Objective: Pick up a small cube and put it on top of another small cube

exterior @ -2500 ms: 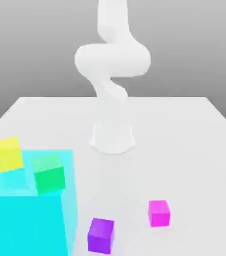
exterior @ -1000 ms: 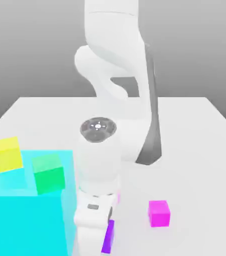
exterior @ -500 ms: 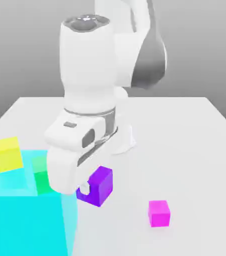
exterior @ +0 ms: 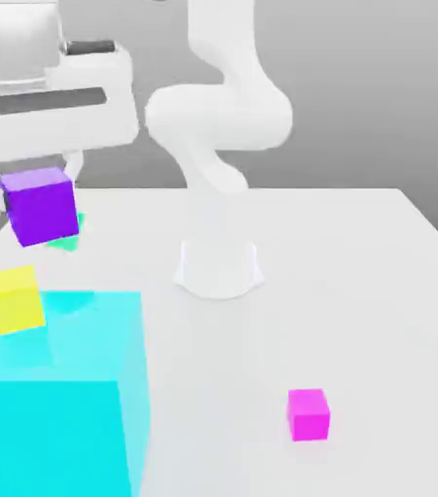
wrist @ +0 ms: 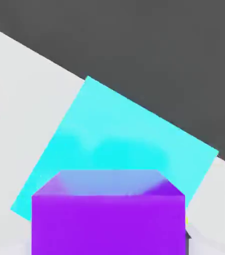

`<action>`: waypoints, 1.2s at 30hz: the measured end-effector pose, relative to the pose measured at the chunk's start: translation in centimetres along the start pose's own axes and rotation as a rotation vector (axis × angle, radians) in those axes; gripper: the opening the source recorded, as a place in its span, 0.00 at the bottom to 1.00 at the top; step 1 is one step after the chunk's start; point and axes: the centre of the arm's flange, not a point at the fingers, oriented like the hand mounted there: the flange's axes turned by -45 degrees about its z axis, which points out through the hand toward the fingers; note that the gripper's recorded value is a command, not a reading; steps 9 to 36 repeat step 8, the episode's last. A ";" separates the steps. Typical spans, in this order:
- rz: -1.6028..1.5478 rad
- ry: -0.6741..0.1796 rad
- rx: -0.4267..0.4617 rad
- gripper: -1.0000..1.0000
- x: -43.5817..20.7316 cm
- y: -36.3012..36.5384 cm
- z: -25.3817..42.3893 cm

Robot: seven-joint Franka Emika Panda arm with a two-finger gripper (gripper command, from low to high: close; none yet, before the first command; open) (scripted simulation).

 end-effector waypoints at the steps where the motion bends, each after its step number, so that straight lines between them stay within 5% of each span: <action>1: 0.012 -0.004 0.000 0.00 -0.5 0.5 0.8; 4: 0.022 -0.007 0.001 0.00 -0.9 1.0 4.9; 5: 0.024 -0.007 0.000 1.00 -1.0 1.0 6.1; 36: 0.024 -0.007 0.000 1.00 -1.0 1.0 6.1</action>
